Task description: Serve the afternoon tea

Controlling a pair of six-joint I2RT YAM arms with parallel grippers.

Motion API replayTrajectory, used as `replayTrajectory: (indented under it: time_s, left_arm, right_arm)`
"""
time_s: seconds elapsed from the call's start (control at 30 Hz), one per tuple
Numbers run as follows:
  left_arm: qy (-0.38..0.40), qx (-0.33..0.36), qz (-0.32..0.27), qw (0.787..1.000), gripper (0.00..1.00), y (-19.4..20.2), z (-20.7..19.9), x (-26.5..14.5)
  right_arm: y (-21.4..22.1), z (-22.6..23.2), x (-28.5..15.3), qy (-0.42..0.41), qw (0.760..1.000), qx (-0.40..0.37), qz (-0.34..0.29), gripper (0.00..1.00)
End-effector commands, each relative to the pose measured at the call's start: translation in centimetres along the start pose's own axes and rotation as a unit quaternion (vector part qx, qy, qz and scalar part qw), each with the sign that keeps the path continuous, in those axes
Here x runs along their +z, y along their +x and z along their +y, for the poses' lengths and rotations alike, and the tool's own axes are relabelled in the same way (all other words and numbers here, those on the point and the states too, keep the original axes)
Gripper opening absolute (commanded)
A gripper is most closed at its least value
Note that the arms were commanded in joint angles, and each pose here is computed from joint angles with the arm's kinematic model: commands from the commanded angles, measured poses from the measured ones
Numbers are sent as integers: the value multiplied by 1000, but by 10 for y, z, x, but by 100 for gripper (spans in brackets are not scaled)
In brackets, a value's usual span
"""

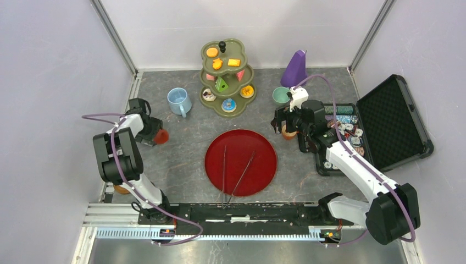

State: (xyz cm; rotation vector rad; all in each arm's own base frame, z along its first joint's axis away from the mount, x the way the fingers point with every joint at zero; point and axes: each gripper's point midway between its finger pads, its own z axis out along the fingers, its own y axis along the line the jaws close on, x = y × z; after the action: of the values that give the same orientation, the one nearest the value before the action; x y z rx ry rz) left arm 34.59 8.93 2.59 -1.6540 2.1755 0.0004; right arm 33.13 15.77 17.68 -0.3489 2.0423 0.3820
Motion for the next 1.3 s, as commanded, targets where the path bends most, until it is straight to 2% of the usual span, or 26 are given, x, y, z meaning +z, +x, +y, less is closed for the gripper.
replayTrajectory:
  time_s: [0.0,0.07,0.23,0.3,0.37,0.57,0.67,0.77,0.93,1.07,1.27]
  left_arm:
    - [41,25,37,998,74,32,-15,0]
    - [48,36,56,997,69,51,-16,1]
    - [76,82,90,990,64,95,-26,-4]
    - [80,81,89,989,65,96,-26,-12]
    - [87,71,67,991,68,81,-26,-18]
    - [74,19,-11,997,75,3,-25,-23]
    - [56,-4,-35,998,73,-31,-26,-10]
    - [47,2,-25,999,68,-40,-37,5]
    - [54,3,9,998,63,-28,-48,27]
    - [74,17,29,997,58,-11,-50,28]
    - [112,55,74,989,55,47,-59,6]
  right_arm:
    - [-12,2,-2,-3,1000,2,-29,90]
    - [-9,4,1,-10,1000,4,-25,90]
    - [-6,5,4,-13,1000,5,-17,90]
    - [-7,5,3,-12,1000,5,-17,90]
    - [-8,4,3,-9,1000,4,-18,90]
    - [-7,5,4,-12,1000,6,-17,90]
    - [-9,6,3,-14,1000,7,-20,90]
    - [-13,6,-1,-15,1000,6,-27,90]
    - [-16,5,-3,-10,999,4,-33,91]
    - [-14,5,-3,-11,999,5,-31,91]
    - [-12,7,-1,-16,999,8,-28,91]
